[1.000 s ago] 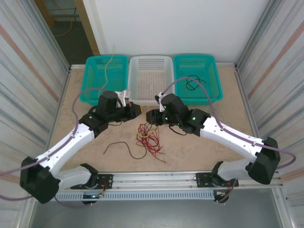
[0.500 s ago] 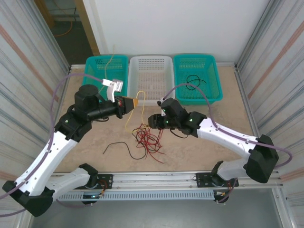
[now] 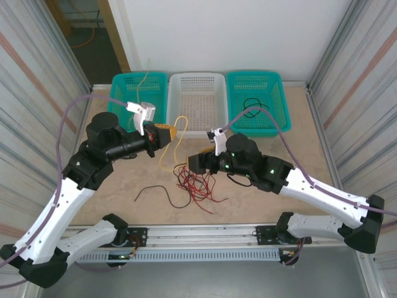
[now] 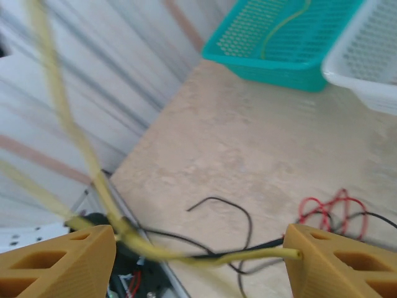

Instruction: Untangle the cables

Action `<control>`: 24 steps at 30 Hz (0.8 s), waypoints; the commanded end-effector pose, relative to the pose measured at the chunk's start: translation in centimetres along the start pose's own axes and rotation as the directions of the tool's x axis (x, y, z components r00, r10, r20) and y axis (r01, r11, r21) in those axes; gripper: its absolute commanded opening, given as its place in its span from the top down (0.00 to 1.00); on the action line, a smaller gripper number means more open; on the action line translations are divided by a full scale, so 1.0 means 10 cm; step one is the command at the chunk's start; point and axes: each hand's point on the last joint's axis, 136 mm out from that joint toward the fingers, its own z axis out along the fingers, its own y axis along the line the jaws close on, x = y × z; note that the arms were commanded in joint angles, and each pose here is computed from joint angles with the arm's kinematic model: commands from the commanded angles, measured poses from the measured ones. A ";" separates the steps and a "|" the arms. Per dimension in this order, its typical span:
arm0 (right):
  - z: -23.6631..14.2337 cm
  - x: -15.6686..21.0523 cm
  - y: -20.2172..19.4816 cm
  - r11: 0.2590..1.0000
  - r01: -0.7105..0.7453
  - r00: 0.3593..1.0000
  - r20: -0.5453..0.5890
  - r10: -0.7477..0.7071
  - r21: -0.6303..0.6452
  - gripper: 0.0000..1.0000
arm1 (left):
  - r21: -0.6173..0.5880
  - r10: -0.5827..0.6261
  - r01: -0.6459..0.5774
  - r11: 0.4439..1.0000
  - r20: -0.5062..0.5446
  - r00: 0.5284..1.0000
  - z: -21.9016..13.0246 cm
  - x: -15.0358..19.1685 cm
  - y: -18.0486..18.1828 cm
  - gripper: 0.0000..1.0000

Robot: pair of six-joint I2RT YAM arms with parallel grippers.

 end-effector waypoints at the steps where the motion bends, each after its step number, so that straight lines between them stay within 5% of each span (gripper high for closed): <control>1: 0.13 0.02 0.02 0.999 0.051 0.999 -0.001 -0.051 0.010 0.26 | 0.049 0.049 -0.052 0.997 0.055 0.997 -0.05 -0.19 -0.15 1.00; 15: 0.61 0.38 -0.81 0.931 -0.051 0.989 -0.114 0.099 0.361 0.25 | 0.110 0.083 -0.097 0.989 0.126 0.989 -0.17 -0.54 -0.41 1.00; 24: 0.46 0.47 -0.88 0.954 -0.125 0.987 -0.063 0.147 0.272 0.47 | 0.139 0.077 -0.106 0.985 0.198 0.977 -0.29 -0.77 -0.56 1.00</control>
